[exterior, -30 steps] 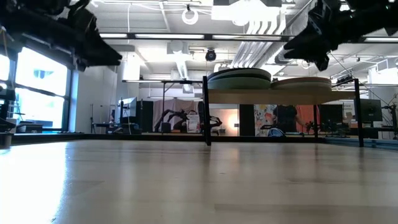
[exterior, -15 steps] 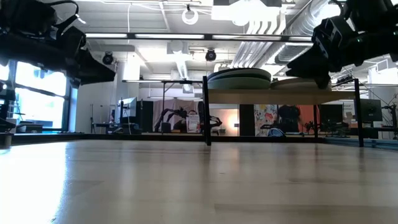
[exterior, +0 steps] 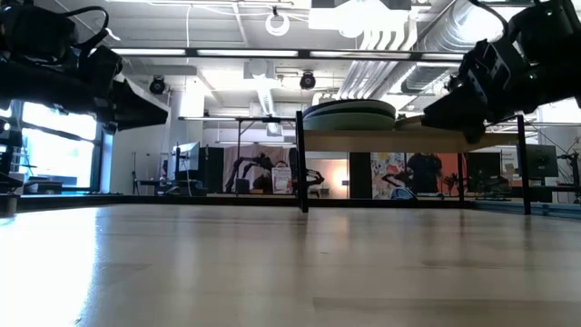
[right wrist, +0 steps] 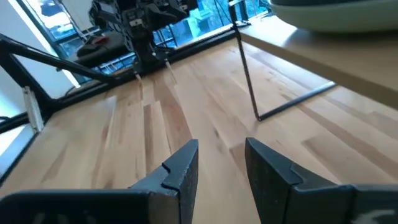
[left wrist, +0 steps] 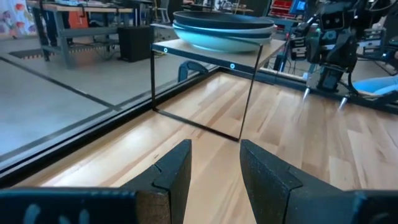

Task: Place and stack plates onto a shelf
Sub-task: Return to Home Position

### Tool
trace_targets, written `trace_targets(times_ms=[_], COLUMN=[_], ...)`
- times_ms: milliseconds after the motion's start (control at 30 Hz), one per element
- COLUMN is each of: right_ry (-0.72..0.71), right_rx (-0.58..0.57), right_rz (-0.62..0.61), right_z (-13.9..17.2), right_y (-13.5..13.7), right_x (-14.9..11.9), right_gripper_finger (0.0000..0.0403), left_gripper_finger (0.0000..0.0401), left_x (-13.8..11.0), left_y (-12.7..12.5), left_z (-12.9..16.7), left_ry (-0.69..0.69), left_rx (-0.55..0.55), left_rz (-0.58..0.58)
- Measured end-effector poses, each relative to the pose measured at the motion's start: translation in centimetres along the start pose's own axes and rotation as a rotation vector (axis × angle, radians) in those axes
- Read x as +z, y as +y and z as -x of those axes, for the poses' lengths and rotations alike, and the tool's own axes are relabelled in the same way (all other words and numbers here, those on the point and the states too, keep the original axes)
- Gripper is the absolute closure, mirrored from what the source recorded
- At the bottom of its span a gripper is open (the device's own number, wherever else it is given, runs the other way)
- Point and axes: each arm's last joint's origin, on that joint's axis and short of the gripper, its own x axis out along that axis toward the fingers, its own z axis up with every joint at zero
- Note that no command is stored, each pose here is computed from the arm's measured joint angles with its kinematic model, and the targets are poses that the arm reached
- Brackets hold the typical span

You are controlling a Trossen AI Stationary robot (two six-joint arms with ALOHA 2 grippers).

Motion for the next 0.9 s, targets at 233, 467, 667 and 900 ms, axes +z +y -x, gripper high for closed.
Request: trace_targets(times_ms=[233, 467, 667, 900], right_ry=[0.016, 0.015, 0.018, 0.074], right_rx=[-0.036, -0.036, -0.060, -0.136], right_rz=[-0.001, 0.002, 0.043, 0.044], right_z=[0.0, 0.0, 0.0, 0.1], right_y=[-0.4, -0.8, -0.9, -1.2], right_x=[-1.0, -2.3, -2.4, -3.0], right_gripper_finger=[0.0289, 0.0289, 0.0289, 0.0289], left_gripper_finger=[0.0275, 0.0275, 0.0275, 0.0275], left_x=[0.0, -0.1, -0.2, -1.0], left_y=[-0.1, -0.1, -0.1, 0.2], left_z=[0.0, 0.0, 0.0, 0.0], left_ry=[0.002, 0.010, 0.025, 0.109], left_rx=[-0.018, -0.024, -0.025, 0.045], left_rz=[0.016, 0.064, 0.063, 0.130])
